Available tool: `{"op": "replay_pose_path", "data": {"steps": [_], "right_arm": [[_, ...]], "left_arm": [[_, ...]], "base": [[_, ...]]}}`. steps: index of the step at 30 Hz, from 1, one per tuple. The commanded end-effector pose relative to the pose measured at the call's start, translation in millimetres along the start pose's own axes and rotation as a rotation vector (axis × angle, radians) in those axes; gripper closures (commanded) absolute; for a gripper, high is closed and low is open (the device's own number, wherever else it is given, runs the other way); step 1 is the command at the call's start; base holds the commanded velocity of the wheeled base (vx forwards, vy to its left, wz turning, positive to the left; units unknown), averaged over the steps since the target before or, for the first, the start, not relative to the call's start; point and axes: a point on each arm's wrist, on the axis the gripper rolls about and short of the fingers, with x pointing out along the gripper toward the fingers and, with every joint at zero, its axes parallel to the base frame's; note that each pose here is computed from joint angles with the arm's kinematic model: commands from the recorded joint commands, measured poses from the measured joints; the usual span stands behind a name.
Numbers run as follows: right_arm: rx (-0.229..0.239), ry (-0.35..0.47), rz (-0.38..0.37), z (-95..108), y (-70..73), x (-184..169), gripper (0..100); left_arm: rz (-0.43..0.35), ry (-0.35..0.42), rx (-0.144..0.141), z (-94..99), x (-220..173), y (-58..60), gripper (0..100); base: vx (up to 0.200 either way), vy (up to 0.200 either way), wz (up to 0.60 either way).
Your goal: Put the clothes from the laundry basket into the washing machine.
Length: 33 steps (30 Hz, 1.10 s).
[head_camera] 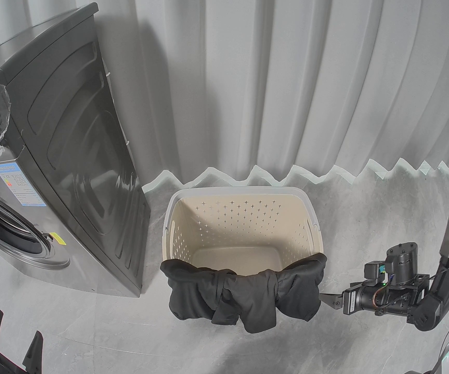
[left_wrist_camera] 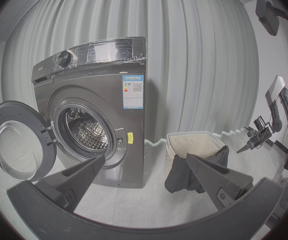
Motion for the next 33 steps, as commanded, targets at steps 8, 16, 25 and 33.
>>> {"op": "replay_pose_path", "data": {"steps": [8, 16, 25, 33], "right_arm": [[-0.01, 0.057, 0.003, -11.9, -2.4, 57.8, 0], [-0.019, 0.016, 0.027, -5.7, 2.6, 86.5, 0], [-0.017, -0.027, 0.035, 4.0, 4.0, 95.7, 100], [-0.016, -0.019, 0.032, 1.8, 3.1, 93.7, 100]], "left_arm": [[0.0, -0.001, -0.001, -4.9, -0.2, 0.1, 0], [0.0, -0.002, -0.001, -4.8, -0.2, 0.1, 0], [0.001, -0.001, 0.0, -4.9, -0.2, 0.1, 0], [0.001, -0.002, 0.0, -4.8, -0.2, 0.1, 0]], "base": [[0.0, 0.0, 0.0], [0.0, 0.0, 0.0], [0.0, 0.0, 0.0], [0.0, 0.0, 0.0]]}}
